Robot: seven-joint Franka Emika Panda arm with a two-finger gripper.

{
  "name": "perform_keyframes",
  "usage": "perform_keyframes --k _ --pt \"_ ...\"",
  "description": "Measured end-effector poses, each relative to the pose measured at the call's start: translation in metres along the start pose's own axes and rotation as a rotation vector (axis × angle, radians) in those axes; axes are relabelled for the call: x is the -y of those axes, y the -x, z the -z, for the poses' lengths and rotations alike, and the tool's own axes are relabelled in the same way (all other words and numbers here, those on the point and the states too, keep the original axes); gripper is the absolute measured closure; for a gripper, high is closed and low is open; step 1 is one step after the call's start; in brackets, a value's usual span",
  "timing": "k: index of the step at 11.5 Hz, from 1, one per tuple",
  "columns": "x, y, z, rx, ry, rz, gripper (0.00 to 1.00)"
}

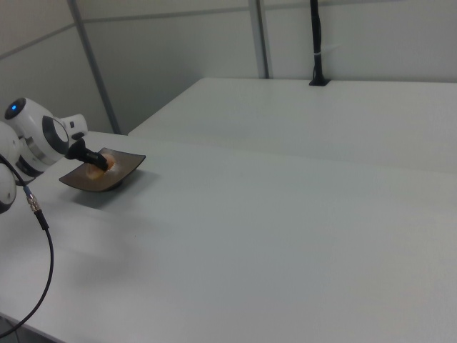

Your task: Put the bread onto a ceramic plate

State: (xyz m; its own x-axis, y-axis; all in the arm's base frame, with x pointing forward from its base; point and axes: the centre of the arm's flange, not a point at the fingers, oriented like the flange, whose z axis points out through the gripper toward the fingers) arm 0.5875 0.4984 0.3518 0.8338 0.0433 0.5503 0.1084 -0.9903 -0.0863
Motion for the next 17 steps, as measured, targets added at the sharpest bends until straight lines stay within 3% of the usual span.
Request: perform_keyframes --k 3,4,5,8,10,13,15,17 --pt "0.003 0.010 -0.021 -0.010 -0.020 0.013 0.45" --pt "0.003 0.011 -0.021 -0.011 -0.023 0.013 0.32" --pt "0.003 0.010 -0.021 -0.012 -0.024 0.012 0.30" --pt "0.003 0.000 -0.012 -0.032 -0.033 -0.002 0.00" --pt "-0.002 -0.028 0.021 -0.078 -0.050 -0.028 0.00" --pt "-0.057 -0.092 0.104 -0.069 0.060 -0.146 0.00" --pt "-0.112 -0.125 0.166 -0.003 0.113 -0.284 0.00" --pt "-0.161 -0.139 0.226 0.106 0.139 -0.376 0.00"
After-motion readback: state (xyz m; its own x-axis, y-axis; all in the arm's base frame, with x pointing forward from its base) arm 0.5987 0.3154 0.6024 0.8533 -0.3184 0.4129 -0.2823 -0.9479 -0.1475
